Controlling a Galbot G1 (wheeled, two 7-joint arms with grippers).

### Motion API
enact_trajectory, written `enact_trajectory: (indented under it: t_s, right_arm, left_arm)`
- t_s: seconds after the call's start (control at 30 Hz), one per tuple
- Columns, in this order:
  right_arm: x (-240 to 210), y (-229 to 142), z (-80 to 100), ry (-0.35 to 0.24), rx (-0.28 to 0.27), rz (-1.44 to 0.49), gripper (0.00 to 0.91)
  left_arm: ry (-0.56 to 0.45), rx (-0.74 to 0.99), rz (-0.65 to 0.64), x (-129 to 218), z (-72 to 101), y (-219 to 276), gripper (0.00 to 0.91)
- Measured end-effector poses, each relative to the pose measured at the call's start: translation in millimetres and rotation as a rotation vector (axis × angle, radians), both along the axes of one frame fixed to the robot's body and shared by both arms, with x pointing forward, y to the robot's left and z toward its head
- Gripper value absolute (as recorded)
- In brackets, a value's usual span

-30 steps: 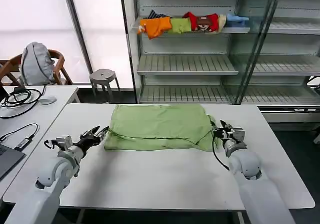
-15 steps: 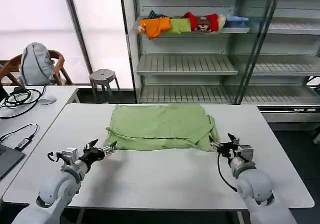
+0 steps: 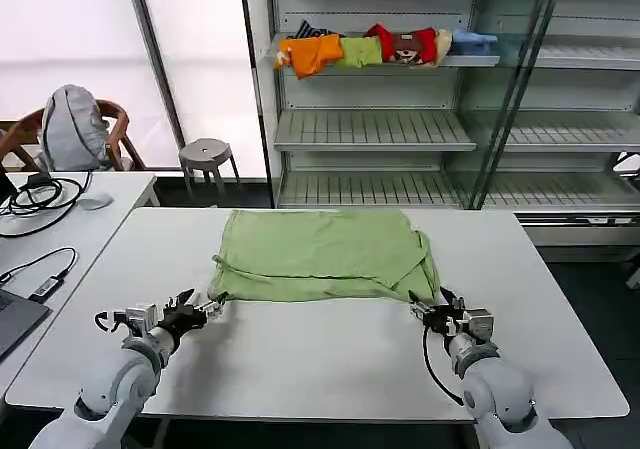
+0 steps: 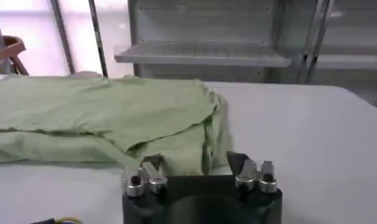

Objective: Fold and organize the clothes.

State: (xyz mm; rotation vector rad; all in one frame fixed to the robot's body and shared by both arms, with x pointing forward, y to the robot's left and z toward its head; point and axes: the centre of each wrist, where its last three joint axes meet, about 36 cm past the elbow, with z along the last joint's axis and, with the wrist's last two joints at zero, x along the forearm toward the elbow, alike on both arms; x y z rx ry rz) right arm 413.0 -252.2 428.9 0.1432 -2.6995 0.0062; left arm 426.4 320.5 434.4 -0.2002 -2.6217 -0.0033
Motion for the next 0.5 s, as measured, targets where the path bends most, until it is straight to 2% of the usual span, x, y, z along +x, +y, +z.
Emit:
enact_trajectory:
  t_s: [0.2, 0.5]
  right_arm:
    - [0.4, -0.6, -2.1, 0.010, 0.019, -0.017, 0.000]
    - [-3.5, -4.6, -2.7, 0.012, 0.021, -0.024, 0.000]
  left_arm:
    - [0.010, -0.002, 0.000, 1.8, -4.5, -1.9, 0.010]
    - [0.010, 0.001, 0.003, 0.7, -5.9, 0.5, 0.010]
